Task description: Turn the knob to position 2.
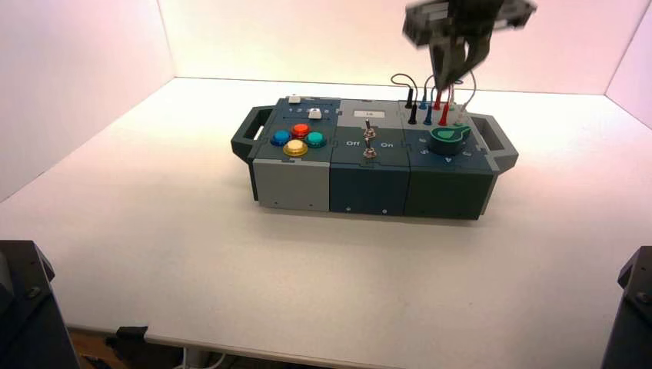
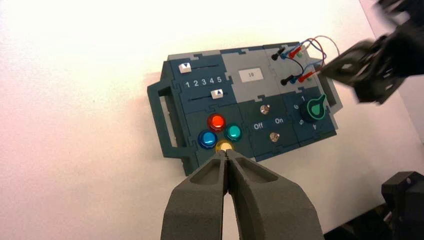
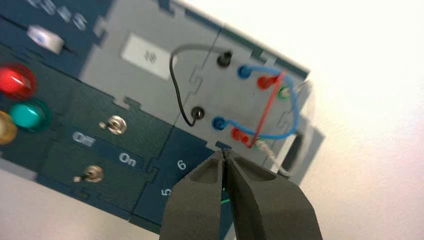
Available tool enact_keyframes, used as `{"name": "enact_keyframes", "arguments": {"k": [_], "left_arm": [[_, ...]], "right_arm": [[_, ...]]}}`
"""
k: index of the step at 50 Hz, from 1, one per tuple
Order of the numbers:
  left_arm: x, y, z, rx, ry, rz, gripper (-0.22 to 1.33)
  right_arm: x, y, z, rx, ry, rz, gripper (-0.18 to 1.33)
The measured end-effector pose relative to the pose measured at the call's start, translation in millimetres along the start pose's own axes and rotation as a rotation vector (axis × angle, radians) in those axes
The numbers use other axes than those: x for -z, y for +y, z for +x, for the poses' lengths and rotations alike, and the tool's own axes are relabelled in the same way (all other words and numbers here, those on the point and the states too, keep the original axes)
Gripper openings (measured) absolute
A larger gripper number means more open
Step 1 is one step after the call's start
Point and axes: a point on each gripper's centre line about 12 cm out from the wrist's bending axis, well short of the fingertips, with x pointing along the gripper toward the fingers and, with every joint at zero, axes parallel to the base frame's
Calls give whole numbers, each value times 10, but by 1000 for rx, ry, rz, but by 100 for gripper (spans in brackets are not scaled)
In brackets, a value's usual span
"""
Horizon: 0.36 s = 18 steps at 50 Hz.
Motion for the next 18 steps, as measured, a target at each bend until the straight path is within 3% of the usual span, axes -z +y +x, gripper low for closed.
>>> {"name": "enact_keyframes", "arguments": {"k": [8,18], "left_arm": [[7,0,0,0,6,7,-16],[8,-3,-4,2,6,7,-16]], "right_arm": [[-36,-31,-220,2,-41,9,-14],[-30,-38,-284,3,-46,11,-14]]}}
